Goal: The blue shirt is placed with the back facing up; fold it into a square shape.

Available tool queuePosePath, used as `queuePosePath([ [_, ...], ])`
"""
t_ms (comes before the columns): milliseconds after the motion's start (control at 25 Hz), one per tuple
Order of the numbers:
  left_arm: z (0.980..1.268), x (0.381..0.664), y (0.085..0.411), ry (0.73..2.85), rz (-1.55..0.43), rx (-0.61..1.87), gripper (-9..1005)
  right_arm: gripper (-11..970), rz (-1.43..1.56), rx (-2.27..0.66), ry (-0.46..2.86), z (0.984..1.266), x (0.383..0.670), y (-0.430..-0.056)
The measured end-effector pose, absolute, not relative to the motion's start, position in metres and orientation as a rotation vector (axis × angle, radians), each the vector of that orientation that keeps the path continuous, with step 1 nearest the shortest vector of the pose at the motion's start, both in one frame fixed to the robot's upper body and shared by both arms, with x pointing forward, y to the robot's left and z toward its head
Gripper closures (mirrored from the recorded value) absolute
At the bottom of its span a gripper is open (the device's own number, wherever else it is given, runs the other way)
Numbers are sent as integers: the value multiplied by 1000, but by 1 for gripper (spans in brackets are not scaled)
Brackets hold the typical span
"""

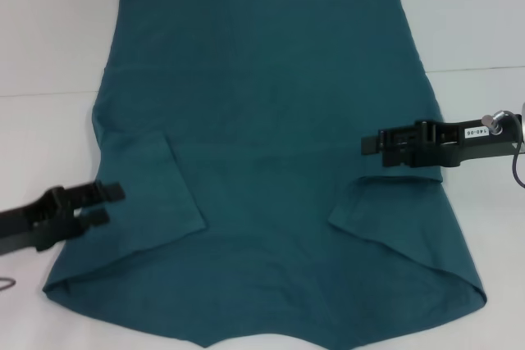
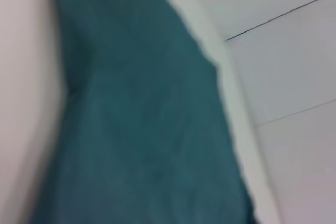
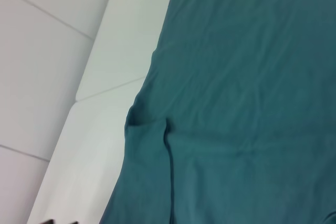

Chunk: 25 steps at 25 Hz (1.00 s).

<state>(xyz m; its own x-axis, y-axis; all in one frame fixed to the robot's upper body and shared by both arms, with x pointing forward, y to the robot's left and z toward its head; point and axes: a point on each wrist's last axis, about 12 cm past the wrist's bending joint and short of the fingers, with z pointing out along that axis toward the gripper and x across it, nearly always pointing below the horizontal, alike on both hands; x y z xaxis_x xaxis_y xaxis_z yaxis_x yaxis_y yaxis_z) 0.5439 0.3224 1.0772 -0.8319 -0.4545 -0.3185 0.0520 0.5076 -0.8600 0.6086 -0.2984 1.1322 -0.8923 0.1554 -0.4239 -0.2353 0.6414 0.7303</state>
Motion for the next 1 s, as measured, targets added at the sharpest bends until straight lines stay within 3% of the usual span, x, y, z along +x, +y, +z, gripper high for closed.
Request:
queuePosePath([
  [320,1064,541,328,2356,-1214,-441,366,288,1157,-78,2426,1130,608,-297],
  [1000,1054,511,359,2307,-1175,-609,368,289,1158,-60,2430,1125,604,-298],
])
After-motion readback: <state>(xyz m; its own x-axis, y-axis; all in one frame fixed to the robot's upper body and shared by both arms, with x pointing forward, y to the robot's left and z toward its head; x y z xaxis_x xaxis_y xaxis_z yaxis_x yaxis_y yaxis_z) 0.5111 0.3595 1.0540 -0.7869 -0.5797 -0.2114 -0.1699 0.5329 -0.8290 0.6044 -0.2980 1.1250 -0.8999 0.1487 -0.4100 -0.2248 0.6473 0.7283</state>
